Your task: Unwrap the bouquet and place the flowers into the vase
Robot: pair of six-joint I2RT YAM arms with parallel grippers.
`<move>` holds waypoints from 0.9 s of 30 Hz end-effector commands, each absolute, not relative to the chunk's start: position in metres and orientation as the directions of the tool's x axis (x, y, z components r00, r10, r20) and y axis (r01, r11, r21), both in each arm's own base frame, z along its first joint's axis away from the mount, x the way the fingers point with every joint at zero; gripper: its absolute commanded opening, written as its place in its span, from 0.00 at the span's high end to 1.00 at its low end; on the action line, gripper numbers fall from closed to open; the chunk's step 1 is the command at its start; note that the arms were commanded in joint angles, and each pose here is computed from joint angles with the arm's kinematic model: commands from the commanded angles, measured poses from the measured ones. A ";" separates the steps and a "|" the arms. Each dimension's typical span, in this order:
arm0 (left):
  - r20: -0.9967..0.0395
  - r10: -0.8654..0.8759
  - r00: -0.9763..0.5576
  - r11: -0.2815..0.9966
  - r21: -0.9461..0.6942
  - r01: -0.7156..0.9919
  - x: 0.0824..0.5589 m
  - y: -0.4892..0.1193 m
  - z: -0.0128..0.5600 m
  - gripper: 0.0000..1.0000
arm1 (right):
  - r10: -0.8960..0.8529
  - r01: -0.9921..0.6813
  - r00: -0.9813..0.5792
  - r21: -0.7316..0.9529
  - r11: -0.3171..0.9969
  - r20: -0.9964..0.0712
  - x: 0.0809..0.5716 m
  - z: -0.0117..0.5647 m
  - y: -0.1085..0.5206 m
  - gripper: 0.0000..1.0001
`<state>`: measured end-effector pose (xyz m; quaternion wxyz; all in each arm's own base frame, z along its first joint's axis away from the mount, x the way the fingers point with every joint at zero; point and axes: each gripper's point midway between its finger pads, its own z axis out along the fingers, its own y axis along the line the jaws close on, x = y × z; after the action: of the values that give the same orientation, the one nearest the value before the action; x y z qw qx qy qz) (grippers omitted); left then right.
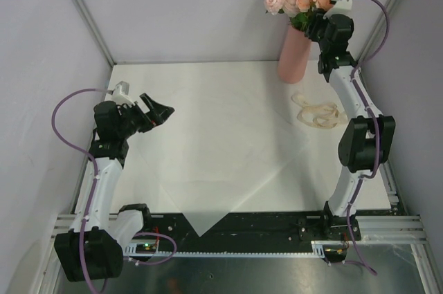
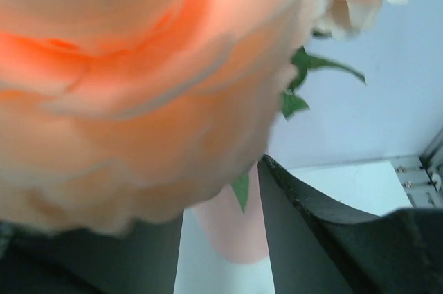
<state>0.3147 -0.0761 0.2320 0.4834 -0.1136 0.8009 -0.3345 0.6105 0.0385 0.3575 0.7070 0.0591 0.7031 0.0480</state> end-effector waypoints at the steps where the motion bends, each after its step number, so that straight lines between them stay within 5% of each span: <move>1: -0.706 -0.507 -0.494 0.746 -0.646 0.158 0.317 -0.075 0.234 0.00 | 0.192 -0.021 0.066 0.191 0.981 -0.979 0.568 0.393 0.041 0.48; 6: -0.718 -0.495 -0.490 0.748 -0.639 0.181 0.317 -0.077 0.240 0.00 | 0.245 -0.046 0.002 0.245 0.968 -0.969 0.514 0.378 0.049 0.35; 17: -0.833 -0.374 -0.406 0.778 -0.521 0.351 0.304 -0.104 0.277 0.00 | 0.310 -0.057 -0.491 0.385 0.921 -0.814 0.376 0.293 0.091 0.03; 27: -0.919 -0.238 -0.313 0.751 -0.379 0.541 0.271 -0.156 0.305 0.00 | 0.315 -0.218 -0.516 0.478 0.851 -0.797 0.275 0.285 0.133 0.01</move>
<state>0.2729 -0.1534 0.2748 0.5259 0.0684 0.7683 -0.3584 0.3065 0.1237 0.2804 0.4930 0.0249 0.8416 0.2192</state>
